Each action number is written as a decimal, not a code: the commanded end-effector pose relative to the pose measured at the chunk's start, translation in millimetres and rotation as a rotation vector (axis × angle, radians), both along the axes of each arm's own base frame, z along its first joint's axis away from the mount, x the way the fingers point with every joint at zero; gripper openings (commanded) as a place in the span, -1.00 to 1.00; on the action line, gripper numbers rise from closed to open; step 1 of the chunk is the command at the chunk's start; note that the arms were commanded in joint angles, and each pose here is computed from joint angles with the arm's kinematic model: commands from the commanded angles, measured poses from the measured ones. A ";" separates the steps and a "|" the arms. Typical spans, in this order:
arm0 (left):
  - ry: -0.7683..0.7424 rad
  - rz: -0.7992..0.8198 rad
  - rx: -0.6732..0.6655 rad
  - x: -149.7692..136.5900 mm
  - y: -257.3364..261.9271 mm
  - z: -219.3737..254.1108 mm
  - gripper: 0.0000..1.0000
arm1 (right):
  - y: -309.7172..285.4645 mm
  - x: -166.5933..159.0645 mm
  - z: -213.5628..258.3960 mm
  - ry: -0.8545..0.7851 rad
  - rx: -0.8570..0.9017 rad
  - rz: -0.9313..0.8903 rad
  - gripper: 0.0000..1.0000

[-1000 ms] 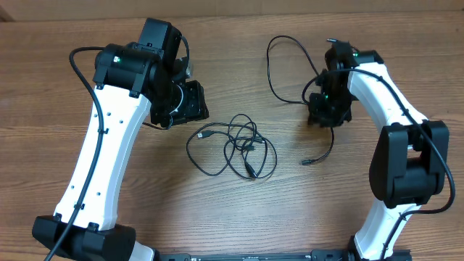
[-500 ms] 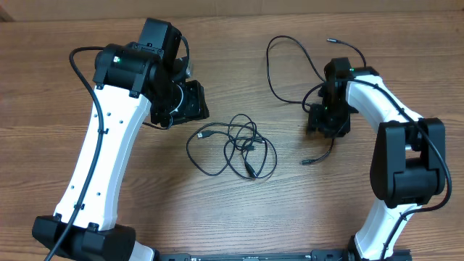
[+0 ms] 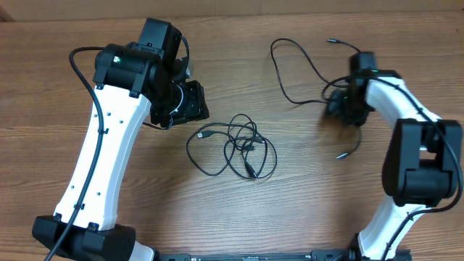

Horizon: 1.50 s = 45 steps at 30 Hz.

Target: Untangle cables

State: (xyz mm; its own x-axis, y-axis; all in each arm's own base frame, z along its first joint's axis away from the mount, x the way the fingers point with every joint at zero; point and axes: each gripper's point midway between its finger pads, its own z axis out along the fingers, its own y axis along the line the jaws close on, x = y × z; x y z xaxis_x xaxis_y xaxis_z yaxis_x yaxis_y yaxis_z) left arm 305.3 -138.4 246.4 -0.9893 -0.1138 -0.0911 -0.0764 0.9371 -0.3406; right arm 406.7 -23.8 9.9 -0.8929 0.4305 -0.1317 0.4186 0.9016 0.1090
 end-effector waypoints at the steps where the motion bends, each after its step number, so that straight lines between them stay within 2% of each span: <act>1: -0.005 -0.024 0.010 -0.3 -0.4 -1.8 0.04 | -35.8 24.7 18.3 -0.093 -0.014 -0.096 0.17; 6: -0.006 -0.024 0.010 -0.3 -0.5 -1.7 0.04 | -94.7 54.9 61.6 -0.231 -0.022 -0.210 0.18; 13: -0.009 -0.024 0.012 0.5 -0.3 -1.7 0.05 | -182.4 54.1 139.5 -0.335 -0.054 -0.377 0.25; 15: -0.012 -0.023 0.010 1.2 -0.4 -1.6 0.04 | -183.2 54.6 157.3 -0.364 0.011 -0.377 0.25; 16: -0.017 -0.023 0.008 2.4 -1.0 -1.2 0.04 | -168.5 61.2 169.1 -0.407 0.128 -0.334 0.24; 18: -0.023 -0.024 0.004 3.8 -1.8 -0.7 0.04 | -145.1 69.4 178.3 -0.454 0.254 -0.244 0.24; 24: -0.019 -0.024 0.006 2.8 -1.5 -1.0 0.04 | -80.9 83.1 169.2 -0.429 0.285 -0.056 0.29; 28: -0.019 -0.024 0.006 2.9 -1.5 -1.0 0.04 | -33.3 81.6 146.1 -0.333 0.218 0.011 0.31; 32: -0.019 -0.024 0.006 2.8 -1.5 -1.0 0.04 | 7.9 83.9 131.6 -0.305 0.179 0.093 0.38; 37: -0.018 -0.024 0.006 2.6 -1.4 -1.0 0.03 | 20.6 95.5 117.1 -0.316 0.007 0.129 0.43; 40: -0.018 -0.024 0.006 2.7 -1.5 -1.0 0.03 | 26.7 104.9 109.0 -0.330 -0.019 0.143 0.44; 43: -0.018 -0.024 0.006 2.7 -1.5 -1.0 0.04 | 30.3 114.6 95.7 -0.338 -0.018 0.150 0.63; 45: -0.018 -0.024 0.006 2.6 -1.4 -1.0 0.03 | 30.2 120.8 84.0 -0.338 -0.018 0.150 0.67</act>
State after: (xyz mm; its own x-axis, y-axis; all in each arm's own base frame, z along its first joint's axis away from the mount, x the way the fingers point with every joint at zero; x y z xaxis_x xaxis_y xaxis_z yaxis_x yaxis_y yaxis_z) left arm 308.5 -139.4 247.2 -0.9880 -0.1142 -0.1045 -0.0716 0.9357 -0.3454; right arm 523.0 15.9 123.4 -0.8408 0.2912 -0.4564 0.1930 0.9489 0.2498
